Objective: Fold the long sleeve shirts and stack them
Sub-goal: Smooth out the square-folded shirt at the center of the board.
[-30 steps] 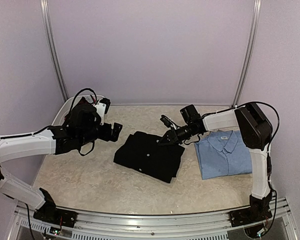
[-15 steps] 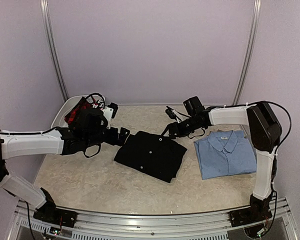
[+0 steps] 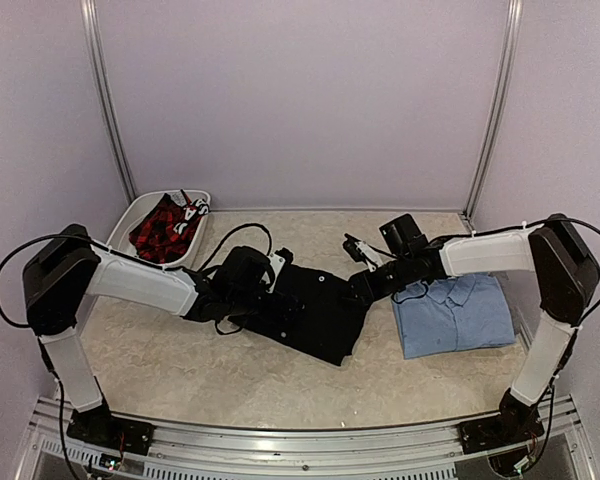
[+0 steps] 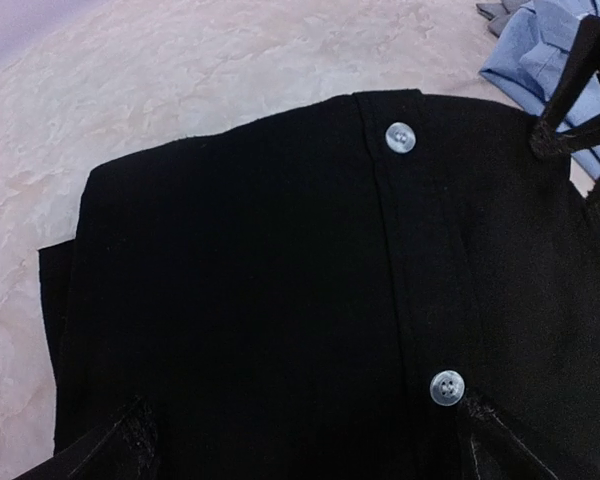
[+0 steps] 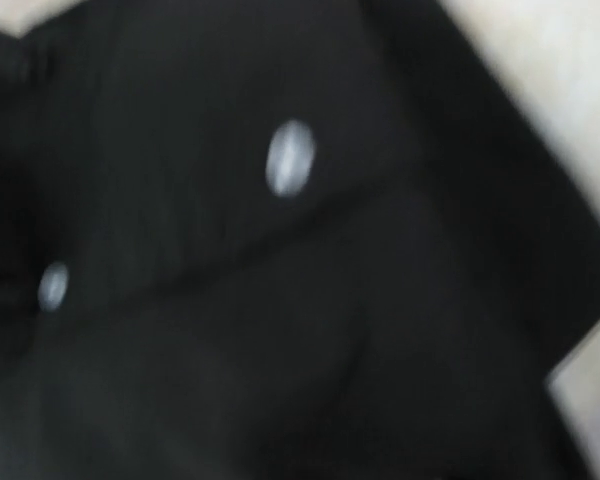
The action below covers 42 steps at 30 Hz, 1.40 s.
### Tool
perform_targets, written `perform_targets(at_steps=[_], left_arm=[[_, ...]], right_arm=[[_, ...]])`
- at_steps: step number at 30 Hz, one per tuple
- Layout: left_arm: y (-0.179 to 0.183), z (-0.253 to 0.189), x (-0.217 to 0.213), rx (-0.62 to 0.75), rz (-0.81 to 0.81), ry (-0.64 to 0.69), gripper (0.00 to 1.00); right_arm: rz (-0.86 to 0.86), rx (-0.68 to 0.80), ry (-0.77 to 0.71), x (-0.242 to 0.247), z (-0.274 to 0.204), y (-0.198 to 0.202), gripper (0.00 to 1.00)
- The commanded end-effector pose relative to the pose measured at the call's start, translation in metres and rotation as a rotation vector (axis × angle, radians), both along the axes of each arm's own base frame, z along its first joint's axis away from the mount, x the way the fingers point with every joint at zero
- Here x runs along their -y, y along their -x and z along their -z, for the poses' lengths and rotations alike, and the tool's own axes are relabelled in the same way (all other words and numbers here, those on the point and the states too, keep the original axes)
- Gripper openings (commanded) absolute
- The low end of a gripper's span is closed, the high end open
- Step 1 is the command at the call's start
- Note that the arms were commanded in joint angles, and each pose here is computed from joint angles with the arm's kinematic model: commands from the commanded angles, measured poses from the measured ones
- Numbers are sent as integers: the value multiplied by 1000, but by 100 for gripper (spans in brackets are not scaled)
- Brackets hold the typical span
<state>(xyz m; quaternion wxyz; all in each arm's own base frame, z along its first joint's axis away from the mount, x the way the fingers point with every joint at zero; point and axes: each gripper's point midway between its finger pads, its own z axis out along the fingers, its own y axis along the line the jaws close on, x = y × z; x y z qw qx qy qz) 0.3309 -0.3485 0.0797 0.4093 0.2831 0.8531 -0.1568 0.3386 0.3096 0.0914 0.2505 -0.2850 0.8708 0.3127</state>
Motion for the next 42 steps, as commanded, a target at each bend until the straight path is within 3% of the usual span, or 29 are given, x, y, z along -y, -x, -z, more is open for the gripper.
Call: perform_targets(at_steps=[1, 12, 17, 26, 31, 42], left_arm=[[-11, 16, -6, 18, -59, -74, 99], [4, 60, -38, 13, -269, -177, 99], [-3, 45, -30, 55, -305, -123, 99], [-12, -45, -14, 182, -250, 38, 99], [-7, -73, -5, 125, -154, 157, 99], [41, -57, -12, 17, -91, 215, 98]], right_arm=[[10, 10, -14, -7, 9, -3, 53], [80, 23, 118, -14, 52, -51, 52], [88, 22, 133, -9, 59, -48, 52], [95, 191, 12, 0, -27, -36, 83], [42, 193, -33, -4, -46, -28, 95], [-75, 76, -109, -36, -25, -61, 98]])
